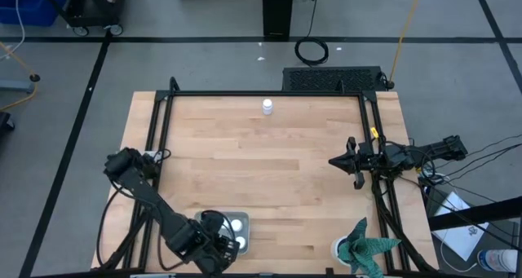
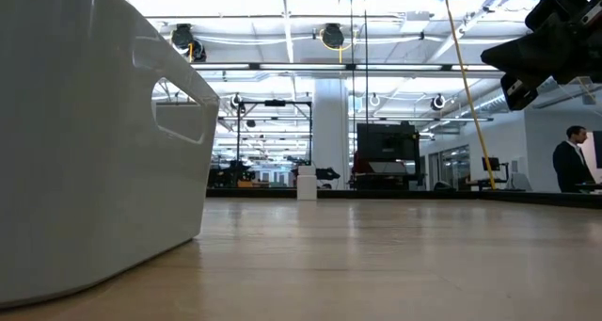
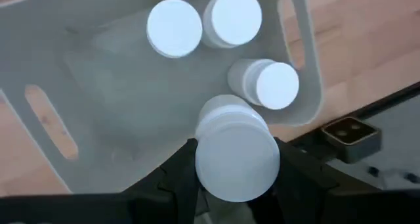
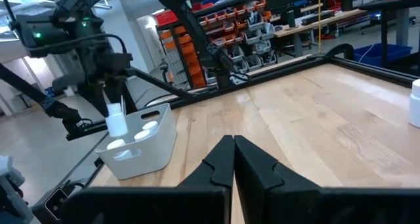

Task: Pick and place pill bottles into a basket
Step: Put the white medicine bottle into the gray bin

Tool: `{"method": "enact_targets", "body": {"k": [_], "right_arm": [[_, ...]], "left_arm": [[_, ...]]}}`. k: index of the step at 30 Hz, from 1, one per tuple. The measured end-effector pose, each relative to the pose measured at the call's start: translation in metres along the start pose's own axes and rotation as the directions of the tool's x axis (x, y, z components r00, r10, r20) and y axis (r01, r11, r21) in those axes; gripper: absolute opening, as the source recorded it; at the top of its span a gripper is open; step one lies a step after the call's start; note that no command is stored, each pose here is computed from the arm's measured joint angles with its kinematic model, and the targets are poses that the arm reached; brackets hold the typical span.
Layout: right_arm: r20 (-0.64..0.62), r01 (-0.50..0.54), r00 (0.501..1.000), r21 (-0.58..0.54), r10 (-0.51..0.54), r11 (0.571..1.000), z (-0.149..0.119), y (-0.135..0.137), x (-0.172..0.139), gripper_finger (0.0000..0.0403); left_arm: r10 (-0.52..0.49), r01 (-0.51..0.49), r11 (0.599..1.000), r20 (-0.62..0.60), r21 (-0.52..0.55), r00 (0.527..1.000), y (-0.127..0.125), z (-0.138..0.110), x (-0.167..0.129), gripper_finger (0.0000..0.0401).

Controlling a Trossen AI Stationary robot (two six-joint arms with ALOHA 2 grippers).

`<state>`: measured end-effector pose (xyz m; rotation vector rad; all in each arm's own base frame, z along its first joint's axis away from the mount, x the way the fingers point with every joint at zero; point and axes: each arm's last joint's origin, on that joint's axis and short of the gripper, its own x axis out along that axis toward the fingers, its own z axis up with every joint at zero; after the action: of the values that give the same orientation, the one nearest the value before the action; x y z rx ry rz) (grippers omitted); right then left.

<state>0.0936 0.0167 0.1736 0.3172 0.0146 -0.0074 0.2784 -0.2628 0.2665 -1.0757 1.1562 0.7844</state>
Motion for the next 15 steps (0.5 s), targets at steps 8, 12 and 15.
{"method": "enact_targets", "body": {"k": [8, 12, 15], "right_arm": [[-0.001, 0.0, 1.0, 0.0, 0.0, 1.0, 0.0, 0.0, 0.0, 0.0004], [0.0, 0.001, 1.0, 0.0, -0.001, 1.0, 0.0, 0.0, 0.0, 0.0004], [0.0, 0.001, 1.0, 0.0, -0.001, 1.0, 0.0, 0.0, 0.0, 0.0004]], "left_arm": [[0.054, -0.056, 0.998, 0.041, 0.035, 0.998, -0.003, -0.001, 0.021, 0.0164], [0.093, -0.096, 0.993, 0.047, 0.072, 0.995, -0.004, -0.002, 0.036, 0.0164], [0.118, -0.122, 0.989, 0.058, 0.083, 0.991, -0.004, -0.001, 0.041, 0.0164]]}}
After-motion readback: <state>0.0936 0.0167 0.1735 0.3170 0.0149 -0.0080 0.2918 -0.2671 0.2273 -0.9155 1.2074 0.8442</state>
